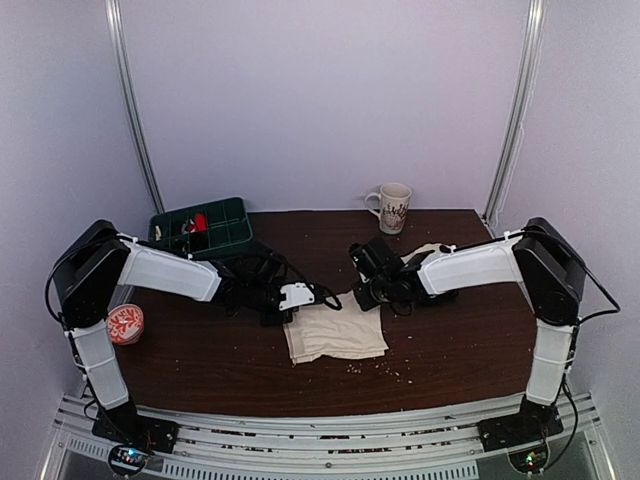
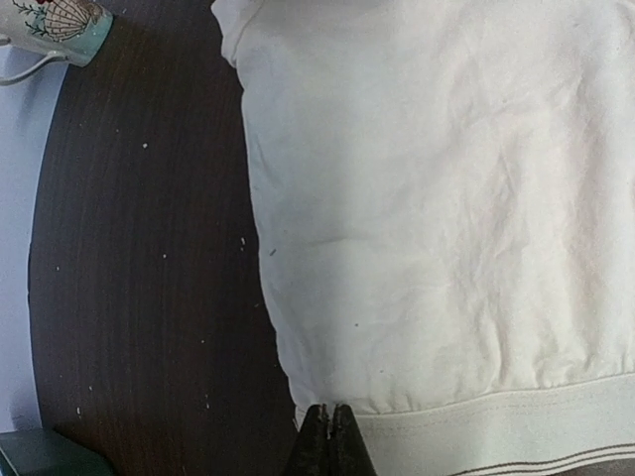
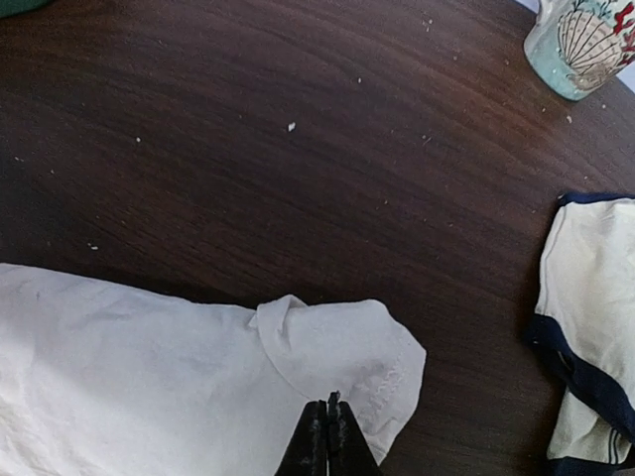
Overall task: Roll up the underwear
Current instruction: Adjust the underwear at the center of the board.
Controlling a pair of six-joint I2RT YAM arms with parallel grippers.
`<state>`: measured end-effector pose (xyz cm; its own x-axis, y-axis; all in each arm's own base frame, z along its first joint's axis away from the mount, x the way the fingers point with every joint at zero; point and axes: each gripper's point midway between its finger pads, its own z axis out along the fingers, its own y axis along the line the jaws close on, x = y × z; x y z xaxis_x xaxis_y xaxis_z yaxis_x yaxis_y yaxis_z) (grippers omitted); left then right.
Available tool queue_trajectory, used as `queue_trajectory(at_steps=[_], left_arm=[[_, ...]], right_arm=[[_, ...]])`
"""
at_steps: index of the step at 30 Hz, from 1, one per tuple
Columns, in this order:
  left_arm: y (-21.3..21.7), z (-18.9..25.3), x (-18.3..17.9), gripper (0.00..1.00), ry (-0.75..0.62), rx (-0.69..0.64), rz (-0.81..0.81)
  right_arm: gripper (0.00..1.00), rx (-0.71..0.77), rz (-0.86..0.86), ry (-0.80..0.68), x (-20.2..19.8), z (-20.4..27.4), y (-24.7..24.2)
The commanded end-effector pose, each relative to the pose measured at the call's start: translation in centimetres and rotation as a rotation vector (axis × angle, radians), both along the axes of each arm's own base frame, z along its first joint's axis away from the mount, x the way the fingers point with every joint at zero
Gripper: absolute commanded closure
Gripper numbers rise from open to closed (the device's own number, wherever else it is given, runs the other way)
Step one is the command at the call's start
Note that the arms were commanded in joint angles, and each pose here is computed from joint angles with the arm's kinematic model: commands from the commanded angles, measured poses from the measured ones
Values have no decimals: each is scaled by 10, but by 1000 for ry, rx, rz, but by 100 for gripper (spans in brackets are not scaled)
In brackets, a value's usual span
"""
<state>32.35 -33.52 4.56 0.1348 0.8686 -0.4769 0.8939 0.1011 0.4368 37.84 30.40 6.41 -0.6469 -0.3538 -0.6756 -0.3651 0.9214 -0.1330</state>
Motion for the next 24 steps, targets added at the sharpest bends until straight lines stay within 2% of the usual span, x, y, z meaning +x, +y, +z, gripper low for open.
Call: queue_trajectory(at_steps=[1, 6, 10, 12, 14, 16, 21, 24], left_arm=[[8, -16, 10, 100, -32, 39, 55], [20, -40, 16, 100, -51, 122, 84], [24, -46, 16, 100, -57, 139, 88], [23, -42, 17, 95, -67, 133, 90], [21, -32, 20, 82, -81, 115, 95], [17, -14, 24, 68, -106, 85, 98], [12, 52, 26, 21, -199, -31, 98], [12, 71, 8, 7, -200, -83, 34]], right_arm=[[97, 28, -42, 35, 15, -8, -3], [100, -21, -107, 98, 26, -37, -27], [100, -46, -102, 128, 25, -44, -29], [100, -41, -90, 124, 25, -39, -27], [100, -34, -74, 105, 24, -28, -23], [94, -32, -64, 66, 22, -10, -21], [60, -48, -46, -70, 3, 44, -14], [45, -62, -34, -144, -17, 69, -13]])
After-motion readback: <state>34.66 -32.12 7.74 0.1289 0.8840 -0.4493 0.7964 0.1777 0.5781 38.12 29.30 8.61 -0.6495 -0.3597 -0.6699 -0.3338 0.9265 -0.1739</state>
